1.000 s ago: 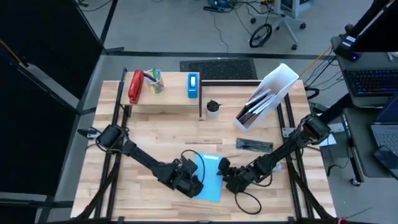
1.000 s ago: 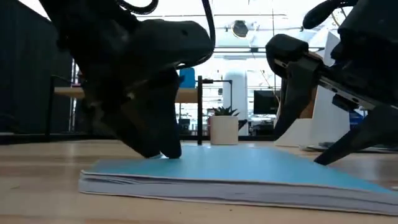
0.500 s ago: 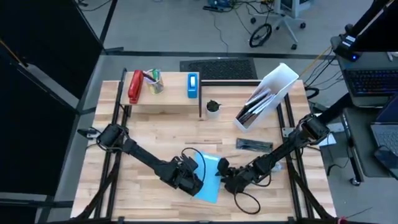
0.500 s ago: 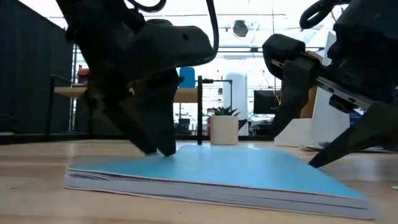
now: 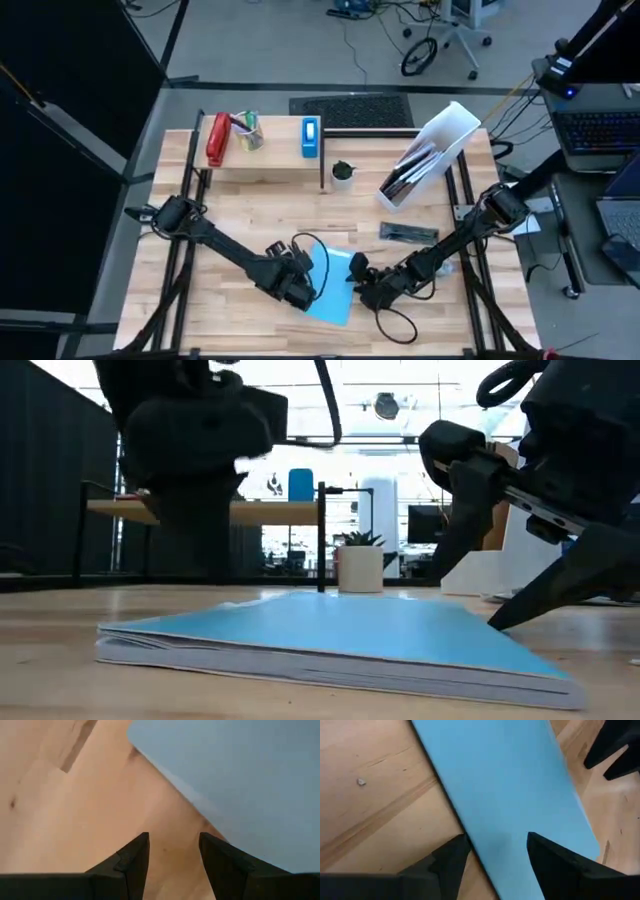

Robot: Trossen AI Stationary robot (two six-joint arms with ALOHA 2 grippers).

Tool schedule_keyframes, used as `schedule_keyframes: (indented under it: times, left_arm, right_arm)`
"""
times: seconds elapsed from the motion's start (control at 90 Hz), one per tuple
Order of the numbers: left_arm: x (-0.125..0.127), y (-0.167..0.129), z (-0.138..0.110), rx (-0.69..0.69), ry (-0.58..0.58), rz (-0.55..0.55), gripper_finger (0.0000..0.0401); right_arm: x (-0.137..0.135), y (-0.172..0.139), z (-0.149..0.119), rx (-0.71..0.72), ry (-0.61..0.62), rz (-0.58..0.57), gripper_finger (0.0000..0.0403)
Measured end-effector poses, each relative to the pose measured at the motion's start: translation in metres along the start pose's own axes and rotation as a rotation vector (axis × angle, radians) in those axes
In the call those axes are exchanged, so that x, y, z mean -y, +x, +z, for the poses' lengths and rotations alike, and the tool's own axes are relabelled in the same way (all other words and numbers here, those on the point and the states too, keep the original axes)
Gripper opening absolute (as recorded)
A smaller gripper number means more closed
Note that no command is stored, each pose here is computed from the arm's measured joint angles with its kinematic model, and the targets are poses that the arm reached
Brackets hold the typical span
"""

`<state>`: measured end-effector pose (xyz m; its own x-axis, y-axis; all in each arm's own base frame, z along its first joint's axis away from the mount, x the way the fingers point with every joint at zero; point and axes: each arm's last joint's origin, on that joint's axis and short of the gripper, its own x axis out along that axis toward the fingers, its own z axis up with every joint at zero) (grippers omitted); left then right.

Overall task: Stock shelves
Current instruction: Put the blue book into the white book shelf

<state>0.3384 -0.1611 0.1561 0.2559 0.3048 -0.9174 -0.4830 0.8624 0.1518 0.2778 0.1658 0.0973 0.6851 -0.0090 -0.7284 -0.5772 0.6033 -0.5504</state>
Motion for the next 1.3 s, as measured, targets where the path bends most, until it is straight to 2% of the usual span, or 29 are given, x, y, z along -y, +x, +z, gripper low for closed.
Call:
schedule_keyframes:
  times: [0.189, 0.311, 0.667, 0.944, 1.3]
  left_arm:
    - [0.008, 0.019, -0.003, -0.014, 0.312, -0.014, 0.0161]
    - [0.014, 0.027, -0.003, -0.004, 0.405, -0.047, 0.0161]
    - [0.018, 0.041, 0.004, 0.017, 0.372, -0.088, 0.0161]
    - [0.019, 0.043, 0.008, 0.039, 0.348, -0.117, 0.0161]
    - [0.022, 0.043, 0.011, 0.067, 0.327, -0.134, 0.0161]
  right_arm:
    - [0.0, 0.0, 0.0, 0.0, 0.002, 0.001, 0.0196]
    - [0.0, 0.0, 0.0, -0.001, 0.002, 0.001, 0.0196]
    - [0.0, 0.006, -0.003, -0.003, -0.066, 0.02, 0.0196]
    - [0.001, 0.006, -0.002, -0.001, -0.079, -0.031, 0.0193]
    - [0.019, -0.027, 0.008, 0.015, -0.106, -0.141, 0.0171]
